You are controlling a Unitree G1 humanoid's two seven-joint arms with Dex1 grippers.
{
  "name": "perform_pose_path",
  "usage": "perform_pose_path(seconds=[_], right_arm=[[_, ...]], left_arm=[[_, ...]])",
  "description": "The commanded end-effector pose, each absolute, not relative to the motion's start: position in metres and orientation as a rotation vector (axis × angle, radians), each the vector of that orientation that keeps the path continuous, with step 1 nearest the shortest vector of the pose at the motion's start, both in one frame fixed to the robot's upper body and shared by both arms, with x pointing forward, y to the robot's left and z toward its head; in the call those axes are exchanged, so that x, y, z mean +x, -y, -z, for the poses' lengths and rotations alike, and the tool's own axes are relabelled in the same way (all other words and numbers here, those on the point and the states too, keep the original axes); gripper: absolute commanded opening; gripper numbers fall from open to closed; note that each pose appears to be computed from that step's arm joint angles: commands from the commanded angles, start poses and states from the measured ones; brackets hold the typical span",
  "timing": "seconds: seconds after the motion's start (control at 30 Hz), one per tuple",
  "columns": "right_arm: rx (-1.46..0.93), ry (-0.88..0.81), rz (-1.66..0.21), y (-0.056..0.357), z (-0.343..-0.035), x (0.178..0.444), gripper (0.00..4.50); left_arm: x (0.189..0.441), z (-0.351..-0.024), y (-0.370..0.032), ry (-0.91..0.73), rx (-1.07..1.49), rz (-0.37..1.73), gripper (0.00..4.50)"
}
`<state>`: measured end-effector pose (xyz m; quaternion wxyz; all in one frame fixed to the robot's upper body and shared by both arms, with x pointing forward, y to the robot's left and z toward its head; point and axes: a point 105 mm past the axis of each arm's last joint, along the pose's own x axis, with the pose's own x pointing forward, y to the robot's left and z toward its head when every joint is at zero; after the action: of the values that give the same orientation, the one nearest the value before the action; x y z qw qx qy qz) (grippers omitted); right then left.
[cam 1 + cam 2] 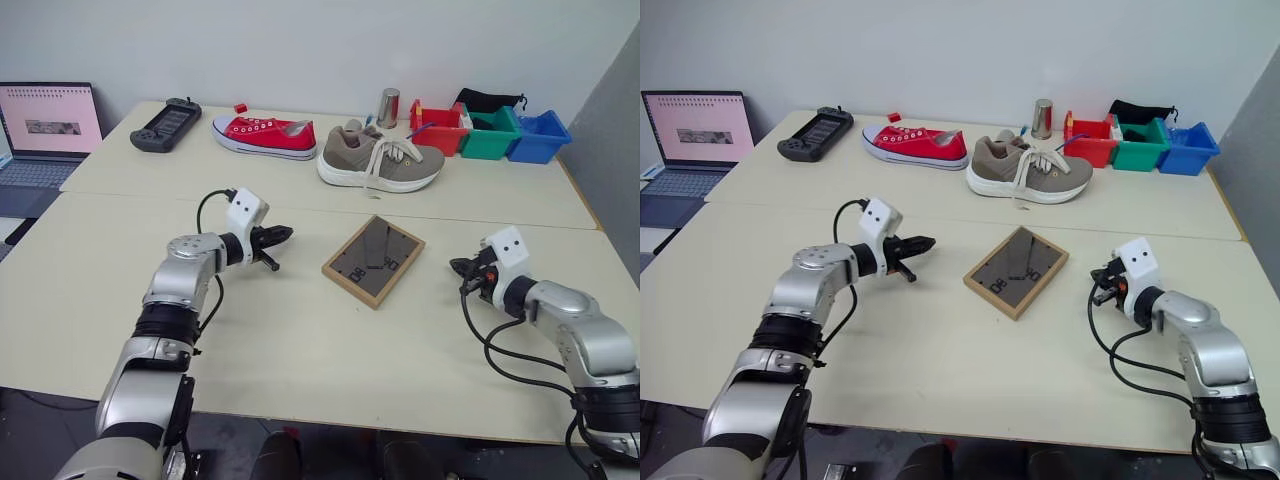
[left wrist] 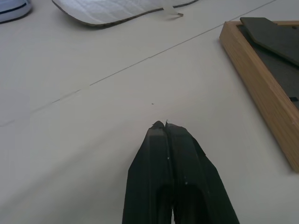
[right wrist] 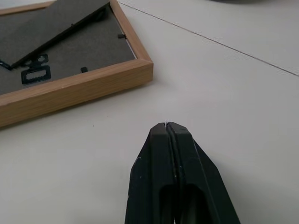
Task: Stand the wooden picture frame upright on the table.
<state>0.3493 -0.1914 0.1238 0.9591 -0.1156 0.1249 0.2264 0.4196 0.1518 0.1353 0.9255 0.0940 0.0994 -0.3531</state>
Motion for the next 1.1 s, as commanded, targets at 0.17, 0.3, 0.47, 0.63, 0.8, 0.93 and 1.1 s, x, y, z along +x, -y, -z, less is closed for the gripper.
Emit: perform_pose_path(seconds=[0.17,0.3,0.47,0.63,0.8,0.93,1.1], right_arm=[[-0.291,-0.189,-0.48,0.153,-0.13,0.376,0.0],[-0.301,-0.188,-0.487,0.14,-0.127,0.388,0.0],[-0.286,-0.158,-0.506,0.127,-0.134,0.396,0.0],[-0.276,-0.152,-0.538,0.119,-0.135,0.395,0.0],[-0.305,-0.172,-0.535,0.127,-0.13,0.392,0.0],[-0.329,-0.186,-0.516,0.14,-0.129,0.39,0.0],[-0.327,-0.201,-0.603,0.129,-0.127,0.378,0.0]], left_arm=[[0.421,-0.127,-0.089,-0.19,0.272,0.896,0.05],[0.411,-0.122,-0.079,-0.211,0.287,0.973,0.05],[0.391,-0.122,-0.079,-0.236,0.289,1.074,0.05],[0.382,-0.129,-0.084,-0.233,0.295,1.068,0.05],[0.379,-0.128,-0.093,-0.248,0.347,1.039,0.05],[0.378,-0.131,-0.099,-0.248,0.356,1.017,0.05],[0.384,-0.124,-0.102,-0.255,0.368,0.965,0.05]])
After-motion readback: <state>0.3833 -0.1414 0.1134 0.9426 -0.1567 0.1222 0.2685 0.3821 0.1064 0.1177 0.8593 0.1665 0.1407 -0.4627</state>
